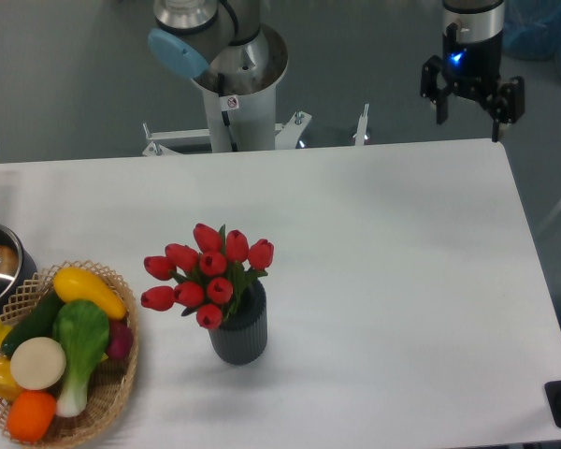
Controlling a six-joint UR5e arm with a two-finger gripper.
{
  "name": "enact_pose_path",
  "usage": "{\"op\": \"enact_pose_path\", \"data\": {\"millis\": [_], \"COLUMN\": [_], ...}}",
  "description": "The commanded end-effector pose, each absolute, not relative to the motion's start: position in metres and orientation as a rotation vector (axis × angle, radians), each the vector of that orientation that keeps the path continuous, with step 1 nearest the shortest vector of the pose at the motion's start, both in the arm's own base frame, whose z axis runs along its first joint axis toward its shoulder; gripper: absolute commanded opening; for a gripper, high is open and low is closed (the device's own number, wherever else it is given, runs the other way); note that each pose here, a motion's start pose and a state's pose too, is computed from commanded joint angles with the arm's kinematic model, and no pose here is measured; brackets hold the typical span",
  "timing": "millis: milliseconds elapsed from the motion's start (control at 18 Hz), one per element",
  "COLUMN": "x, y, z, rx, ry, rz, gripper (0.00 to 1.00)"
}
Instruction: Pick up the flowers from the vase
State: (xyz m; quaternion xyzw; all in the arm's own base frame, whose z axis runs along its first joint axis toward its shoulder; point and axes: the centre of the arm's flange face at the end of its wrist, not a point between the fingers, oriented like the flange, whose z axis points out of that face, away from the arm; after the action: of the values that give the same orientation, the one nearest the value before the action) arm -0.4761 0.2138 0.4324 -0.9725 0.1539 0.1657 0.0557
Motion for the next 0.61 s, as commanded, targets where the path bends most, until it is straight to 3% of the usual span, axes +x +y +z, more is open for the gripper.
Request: {"op": "enact_pose_path", "data": {"millis": [611], "x": [-0.479], "y": [0.226], "z": [0.427], "rx": [-2.846], "ry": [0.478], "rz": [0.52], "gripper": [1.0]}}
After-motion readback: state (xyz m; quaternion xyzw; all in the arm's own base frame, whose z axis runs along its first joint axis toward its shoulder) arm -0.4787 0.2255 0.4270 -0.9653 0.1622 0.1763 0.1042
